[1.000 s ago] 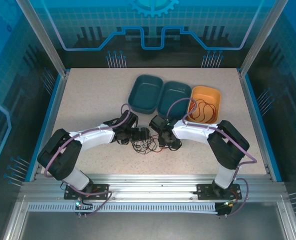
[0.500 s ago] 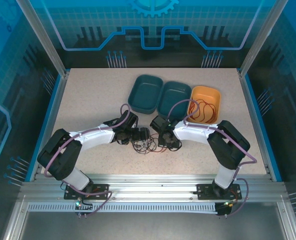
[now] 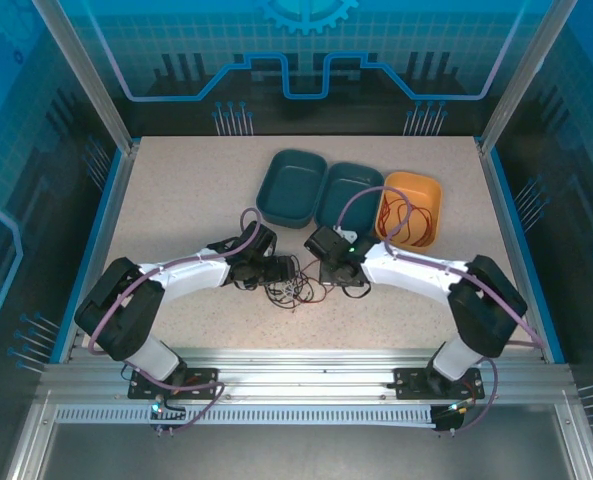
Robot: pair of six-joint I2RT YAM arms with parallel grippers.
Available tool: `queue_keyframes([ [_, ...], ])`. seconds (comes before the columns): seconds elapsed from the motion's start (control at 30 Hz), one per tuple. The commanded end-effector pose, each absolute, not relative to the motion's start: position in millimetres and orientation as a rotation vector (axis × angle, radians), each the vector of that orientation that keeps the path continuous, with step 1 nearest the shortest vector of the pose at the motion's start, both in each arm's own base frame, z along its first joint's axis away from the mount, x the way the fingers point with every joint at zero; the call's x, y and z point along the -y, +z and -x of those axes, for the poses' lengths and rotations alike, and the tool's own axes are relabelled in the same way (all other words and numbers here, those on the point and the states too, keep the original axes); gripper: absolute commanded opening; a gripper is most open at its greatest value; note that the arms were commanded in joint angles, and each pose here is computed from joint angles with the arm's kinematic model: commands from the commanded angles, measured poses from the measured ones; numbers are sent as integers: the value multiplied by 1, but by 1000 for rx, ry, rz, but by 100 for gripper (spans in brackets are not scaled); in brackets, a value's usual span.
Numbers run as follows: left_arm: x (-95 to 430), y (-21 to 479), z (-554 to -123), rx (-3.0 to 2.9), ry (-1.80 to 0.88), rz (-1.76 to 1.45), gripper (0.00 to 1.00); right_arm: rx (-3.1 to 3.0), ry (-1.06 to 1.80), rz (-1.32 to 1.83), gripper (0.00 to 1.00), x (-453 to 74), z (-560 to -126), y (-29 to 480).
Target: Untangle the cables
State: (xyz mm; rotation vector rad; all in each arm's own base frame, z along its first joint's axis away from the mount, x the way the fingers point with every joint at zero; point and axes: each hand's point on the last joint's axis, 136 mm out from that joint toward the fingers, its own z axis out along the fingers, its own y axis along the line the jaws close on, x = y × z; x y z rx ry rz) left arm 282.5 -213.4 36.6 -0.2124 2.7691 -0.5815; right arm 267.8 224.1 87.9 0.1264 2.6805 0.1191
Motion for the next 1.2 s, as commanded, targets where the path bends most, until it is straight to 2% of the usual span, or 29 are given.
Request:
queue_keyframes([
  [0.0,208,29,-282,-2780,-548,227,77,-2525,186,-59,0,-235,-284,131],
  [0.33,209,24,-279,-2792,-558,226,71,-2222,463,113,0,-255,-286,229],
  [0.73,211,17,-274,-2839,-561,229,70,-1961,480,236,0,-233,-273,350],
  [1.17,212,26,-274,-2809,-593,234,70,-1810,398,253,0,-204,-264,432],
])
